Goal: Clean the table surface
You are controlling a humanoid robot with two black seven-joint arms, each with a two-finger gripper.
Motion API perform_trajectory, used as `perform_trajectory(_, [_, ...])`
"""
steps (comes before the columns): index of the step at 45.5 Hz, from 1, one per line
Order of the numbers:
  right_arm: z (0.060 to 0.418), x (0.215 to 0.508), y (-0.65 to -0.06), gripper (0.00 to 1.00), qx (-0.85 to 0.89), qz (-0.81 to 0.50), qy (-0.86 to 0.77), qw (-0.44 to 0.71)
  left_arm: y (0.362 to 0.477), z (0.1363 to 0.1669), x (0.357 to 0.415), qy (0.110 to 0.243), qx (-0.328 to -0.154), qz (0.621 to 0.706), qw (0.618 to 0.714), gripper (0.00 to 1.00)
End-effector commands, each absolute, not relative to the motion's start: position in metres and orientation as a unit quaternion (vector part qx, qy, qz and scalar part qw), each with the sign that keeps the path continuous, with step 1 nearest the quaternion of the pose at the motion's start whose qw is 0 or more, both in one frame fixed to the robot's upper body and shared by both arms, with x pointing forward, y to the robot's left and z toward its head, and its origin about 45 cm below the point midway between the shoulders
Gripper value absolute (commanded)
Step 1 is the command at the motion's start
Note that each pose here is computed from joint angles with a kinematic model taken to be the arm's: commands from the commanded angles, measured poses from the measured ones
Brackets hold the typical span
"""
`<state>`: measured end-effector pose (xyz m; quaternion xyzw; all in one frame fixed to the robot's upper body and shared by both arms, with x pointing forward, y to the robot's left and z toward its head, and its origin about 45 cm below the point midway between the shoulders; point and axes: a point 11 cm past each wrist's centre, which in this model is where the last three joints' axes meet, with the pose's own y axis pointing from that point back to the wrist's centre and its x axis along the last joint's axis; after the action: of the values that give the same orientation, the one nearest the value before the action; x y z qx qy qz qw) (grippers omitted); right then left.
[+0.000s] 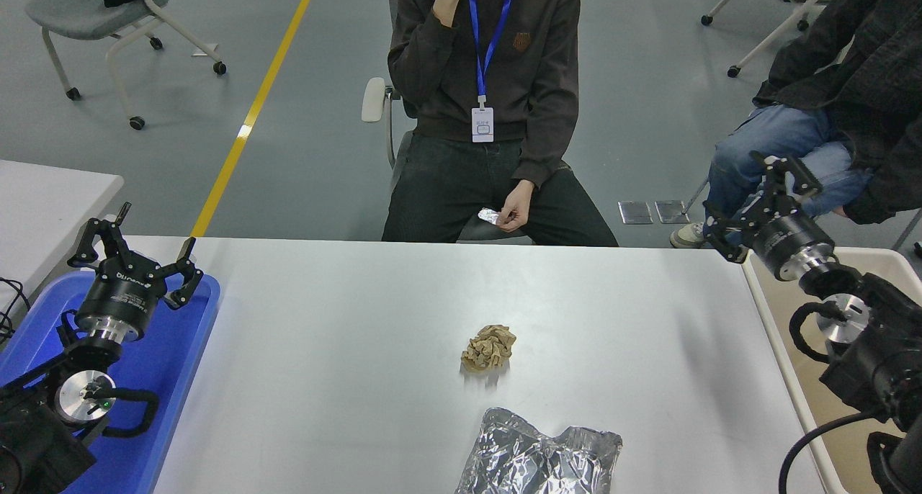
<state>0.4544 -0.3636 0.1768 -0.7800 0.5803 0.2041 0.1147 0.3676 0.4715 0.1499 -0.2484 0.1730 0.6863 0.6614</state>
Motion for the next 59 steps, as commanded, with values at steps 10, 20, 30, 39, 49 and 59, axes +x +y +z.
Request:
perform_trajectory(10, [0.172,0.44,-0.327,0.99,-0.827,0.215,0.506,0.119,0.472,0.15,0.3675,0.173,-0.249,0.6865,0.6611,1.0])
perform_trajectory(20, [0.151,0.447,-0.35,0.99,-0.771,0.18,0.606,0.075,0.471,0.15,0.3677,0.173,-0.249,0.686,0.6615,1.0])
perform_trajectory(30, [0.14,0.451,-0.342,0.99,-0.751,0.161,0.639,0.045,0.472,0.1498,0.3675,0.173,-0.248,0.6864,0.6613,1.0])
perform_trajectory(39, [0.141,0.45,-0.33,0.99,-0.764,0.165,0.62,0.064,0.472,0.1502,0.3674,0.172,-0.248,0.6867,0.6612,1.0])
perform_trajectory(49, [0.144,0.451,-0.346,0.99,-0.75,0.152,0.641,0.053,0.471,0.1499,0.3677,0.173,-0.249,0.6858,0.6616,1.0])
perform_trajectory(59, [0.148,0.45,-0.369,0.99,-0.733,0.14,0.664,0.047,0.471,0.1499,0.3677,0.173,-0.249,0.6858,0.6616,1.0])
